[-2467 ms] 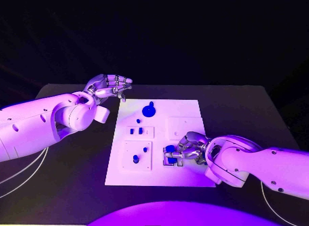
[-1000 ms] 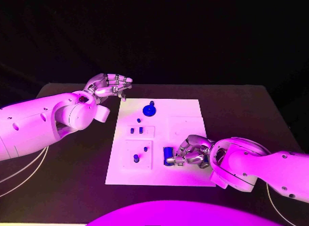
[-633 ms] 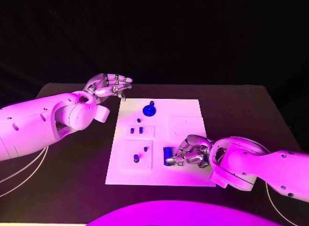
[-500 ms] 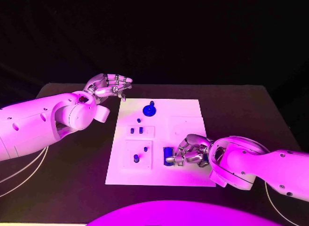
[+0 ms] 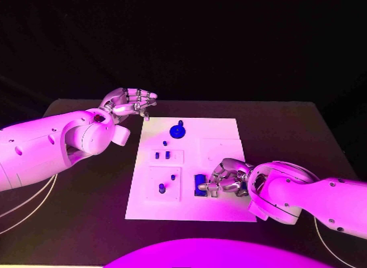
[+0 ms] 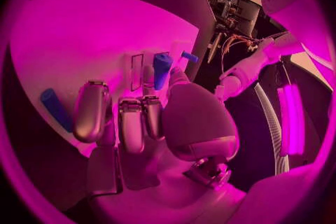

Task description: Assemble the parts on the task board

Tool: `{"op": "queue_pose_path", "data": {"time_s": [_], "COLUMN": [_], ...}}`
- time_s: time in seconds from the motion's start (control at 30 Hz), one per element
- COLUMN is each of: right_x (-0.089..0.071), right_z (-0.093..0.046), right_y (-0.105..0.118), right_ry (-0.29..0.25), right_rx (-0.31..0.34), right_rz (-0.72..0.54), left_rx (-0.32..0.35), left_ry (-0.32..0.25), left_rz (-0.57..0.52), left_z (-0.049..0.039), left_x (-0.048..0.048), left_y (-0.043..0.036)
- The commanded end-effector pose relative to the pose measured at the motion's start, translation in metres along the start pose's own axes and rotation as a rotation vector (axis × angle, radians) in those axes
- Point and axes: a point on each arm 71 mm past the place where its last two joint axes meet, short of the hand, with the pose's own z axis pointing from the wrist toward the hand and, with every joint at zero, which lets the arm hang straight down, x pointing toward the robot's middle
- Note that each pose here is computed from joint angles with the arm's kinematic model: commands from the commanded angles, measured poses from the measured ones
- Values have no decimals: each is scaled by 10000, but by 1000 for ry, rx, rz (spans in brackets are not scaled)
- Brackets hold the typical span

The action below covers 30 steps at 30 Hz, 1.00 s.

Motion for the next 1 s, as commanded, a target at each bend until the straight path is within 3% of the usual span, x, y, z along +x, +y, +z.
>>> {"op": "queue_pose_path", "data": {"time_s": [0.03, 0.4, 0.63, 0.83, 1.0], "right_x": [-15, -28, -101, -350, -578], "right_z": [9, 7, -71, -234, -372], "right_y": [-3, 4, -30, -126, -314], "right_ry": [-24, -37, -86, -183, -262], "right_rx": [-2, -17, -42, -59, -26], "right_rz": [-19, -23, 8, 49, 12], "left_rx": [5, 4, 5, 9, 13], "left_ry": [12, 12, 11, 10, 10], "left_rz": [-6, -6, -6, -6, -7], "left_z": [3, 3, 1, 0, 1], "left_x": [18, 16, 13, 10, 13], "left_y": [-12, -11, -11, -14, -16]}}
